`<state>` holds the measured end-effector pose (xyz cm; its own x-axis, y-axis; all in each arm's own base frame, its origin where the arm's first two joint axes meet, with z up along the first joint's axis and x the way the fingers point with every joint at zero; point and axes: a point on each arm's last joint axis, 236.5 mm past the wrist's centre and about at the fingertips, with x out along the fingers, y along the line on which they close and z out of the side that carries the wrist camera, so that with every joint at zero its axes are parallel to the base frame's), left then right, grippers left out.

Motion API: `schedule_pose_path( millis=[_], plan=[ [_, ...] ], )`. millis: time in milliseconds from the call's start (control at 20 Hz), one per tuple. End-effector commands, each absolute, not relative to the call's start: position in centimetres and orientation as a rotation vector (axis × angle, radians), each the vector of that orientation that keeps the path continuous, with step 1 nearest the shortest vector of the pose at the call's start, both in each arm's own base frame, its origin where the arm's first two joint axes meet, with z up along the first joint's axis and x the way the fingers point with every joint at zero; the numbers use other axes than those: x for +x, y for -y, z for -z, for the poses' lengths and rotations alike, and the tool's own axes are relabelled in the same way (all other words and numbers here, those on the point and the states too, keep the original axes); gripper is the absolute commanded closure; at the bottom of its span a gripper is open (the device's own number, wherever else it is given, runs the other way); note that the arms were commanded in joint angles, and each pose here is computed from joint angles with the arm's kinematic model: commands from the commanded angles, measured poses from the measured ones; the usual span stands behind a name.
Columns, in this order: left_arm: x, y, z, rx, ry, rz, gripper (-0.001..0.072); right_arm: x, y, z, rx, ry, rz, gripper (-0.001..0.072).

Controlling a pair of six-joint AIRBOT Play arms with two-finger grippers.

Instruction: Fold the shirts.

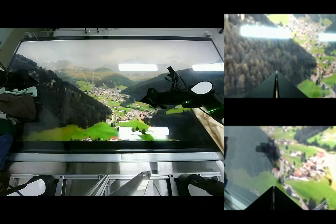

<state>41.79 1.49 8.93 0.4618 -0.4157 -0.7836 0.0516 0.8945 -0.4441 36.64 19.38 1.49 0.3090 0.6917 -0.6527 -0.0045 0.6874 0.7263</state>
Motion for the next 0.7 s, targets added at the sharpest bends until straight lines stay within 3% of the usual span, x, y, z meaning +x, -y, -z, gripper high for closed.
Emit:
schedule_pose_path(
  millis=[0,150,250,300,350,550,600,650],
  plan=[
    [41.8,-1.7,-8.9,-0.377,-1.057,0.288,0.069,36.6,-19.4,-1.5,0.698,-1.183,-0.514,0.0676],
    [41.8,-1.7,-9.0,-0.377,-1.057,0.288,0.0687,36.6,-19.4,-1.5,0.698,-1.183,-0.514,0.0676],
    [42.0,-2.2,-9.1,-0.378,-1.047,0.275,0.0288,36.6,-19.4,-1.5,0.698,-1.183,-0.514,0.0676],
    [42.4,-3.1,-9.4,-0.377,-1.027,0.254,0.0126,36.6,-19.4,-1.5,0.698,-1.183,-0.514,0.0676],
    [43.2,-4.4,-10.0,-0.39,-0.996,0.218,0.006,36.6,-19.4,-1.5,0.698,-1.183,-0.514,0.0676],
    [45.8,-17.9,-10.7,-0.306,-0.931,-0.147,0.0056,36.6,-19.4,-1.5,0.698,-1.183,-0.514,0.0676],
    [46.0,-20.9,-9.8,-0.282,-0.947,-0.21,-0.0011,36.6,-19.4,-1.5,0.698,-1.183,-0.514,0.0676],
    [46.5,-22.9,-8.6,-0.287,-0.955,-0.244,-0.0008,36.9,-19.4,-1.5,0.703,-1.172,-0.508,0.0676]
  ],
)
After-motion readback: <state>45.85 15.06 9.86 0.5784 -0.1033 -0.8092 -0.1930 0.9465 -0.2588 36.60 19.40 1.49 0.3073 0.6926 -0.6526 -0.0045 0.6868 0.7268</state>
